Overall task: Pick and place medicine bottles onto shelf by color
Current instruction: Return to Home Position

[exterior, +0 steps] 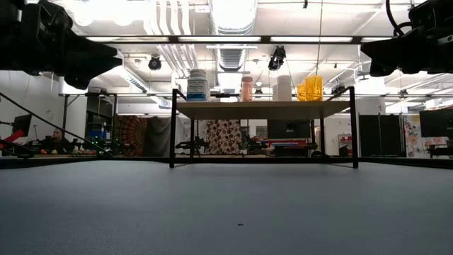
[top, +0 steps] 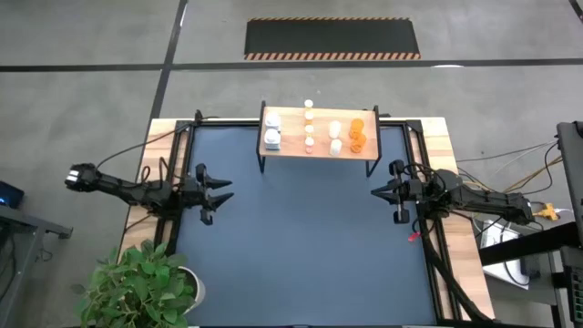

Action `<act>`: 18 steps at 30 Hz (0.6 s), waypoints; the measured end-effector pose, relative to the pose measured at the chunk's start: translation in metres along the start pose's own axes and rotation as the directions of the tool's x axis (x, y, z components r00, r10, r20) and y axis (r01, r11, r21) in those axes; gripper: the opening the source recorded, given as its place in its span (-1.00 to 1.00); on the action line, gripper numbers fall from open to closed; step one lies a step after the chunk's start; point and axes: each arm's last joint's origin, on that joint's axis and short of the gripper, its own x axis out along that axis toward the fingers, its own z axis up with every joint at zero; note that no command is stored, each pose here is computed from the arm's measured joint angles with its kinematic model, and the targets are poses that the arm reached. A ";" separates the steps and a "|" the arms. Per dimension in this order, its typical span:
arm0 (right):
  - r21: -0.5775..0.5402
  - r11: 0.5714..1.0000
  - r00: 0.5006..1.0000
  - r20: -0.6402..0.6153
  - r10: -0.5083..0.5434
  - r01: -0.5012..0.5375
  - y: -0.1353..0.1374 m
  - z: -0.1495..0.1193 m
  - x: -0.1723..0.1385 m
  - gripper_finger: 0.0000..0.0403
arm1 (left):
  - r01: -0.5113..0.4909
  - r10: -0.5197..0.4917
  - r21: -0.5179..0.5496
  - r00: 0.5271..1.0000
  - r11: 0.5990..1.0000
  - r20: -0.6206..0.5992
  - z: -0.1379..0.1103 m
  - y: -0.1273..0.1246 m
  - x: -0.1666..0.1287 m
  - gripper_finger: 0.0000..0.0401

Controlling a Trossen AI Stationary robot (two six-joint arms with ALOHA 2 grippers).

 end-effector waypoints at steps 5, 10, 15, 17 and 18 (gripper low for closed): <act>0.000 1.000 1.000 0.000 0.000 0.000 0.000 0.000 0.000 -0.96 | -0.001 0.001 0.009 1.000 1.000 -0.018 -0.002 0.000 0.001 -0.20; 0.000 1.000 1.000 -0.001 0.000 0.000 0.000 0.000 0.000 -0.96 | -0.001 0.002 0.017 0.999 1.000 -0.033 -0.004 -0.001 0.002 -0.20; 0.000 1.000 1.000 -0.001 -0.001 0.001 0.000 0.000 0.000 -0.96 | -0.002 0.003 0.025 0.999 1.000 -0.048 -0.005 -0.001 0.003 -0.20; 0.000 1.000 1.000 -0.001 0.000 0.000 0.000 0.000 0.000 -0.96 | -0.002 0.003 0.028 0.999 1.000 -0.054 -0.006 -0.001 0.003 -0.20; 0.000 1.000 1.000 0.000 0.000 0.000 0.000 0.000 0.000 -0.96 | -0.002 0.004 0.030 0.998 1.000 -0.057 -0.006 -0.002 0.003 -0.20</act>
